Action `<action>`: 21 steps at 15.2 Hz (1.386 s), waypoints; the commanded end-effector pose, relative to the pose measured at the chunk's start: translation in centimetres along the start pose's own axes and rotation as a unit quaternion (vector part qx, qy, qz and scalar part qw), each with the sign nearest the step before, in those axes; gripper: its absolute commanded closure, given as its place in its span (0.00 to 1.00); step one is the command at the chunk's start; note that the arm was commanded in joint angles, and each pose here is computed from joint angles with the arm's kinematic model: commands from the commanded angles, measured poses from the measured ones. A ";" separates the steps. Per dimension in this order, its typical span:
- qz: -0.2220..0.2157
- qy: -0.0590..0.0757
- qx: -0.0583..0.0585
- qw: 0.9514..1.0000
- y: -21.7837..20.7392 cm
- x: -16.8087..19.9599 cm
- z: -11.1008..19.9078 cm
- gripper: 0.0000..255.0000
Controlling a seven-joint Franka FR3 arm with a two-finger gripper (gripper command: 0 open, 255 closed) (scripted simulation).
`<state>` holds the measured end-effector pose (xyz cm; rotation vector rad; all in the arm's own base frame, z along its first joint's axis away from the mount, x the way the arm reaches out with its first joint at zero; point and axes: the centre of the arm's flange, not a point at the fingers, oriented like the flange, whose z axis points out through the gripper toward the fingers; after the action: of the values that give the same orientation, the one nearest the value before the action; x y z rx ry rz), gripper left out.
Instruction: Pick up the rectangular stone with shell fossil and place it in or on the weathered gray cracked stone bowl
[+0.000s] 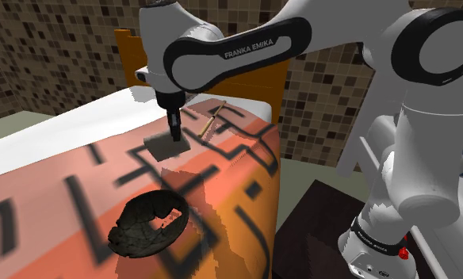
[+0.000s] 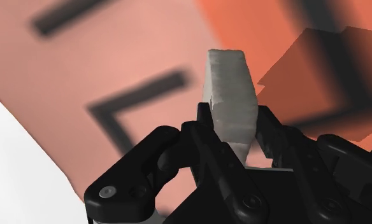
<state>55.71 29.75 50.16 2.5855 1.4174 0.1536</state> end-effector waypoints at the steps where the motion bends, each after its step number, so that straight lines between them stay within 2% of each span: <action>1: 0.000 0.000 0.000 1.000 0.3 0.2 -1.1 1.00; 9: 0.000 0.000 0.000 1.000 1.1 0.2 -5.1 1.00; 21: 0.000 0.000 0.000 1.000 -13.5 4.3 -9.4 1.00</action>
<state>46.22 40.36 56.18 2.5845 1.4197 0.1532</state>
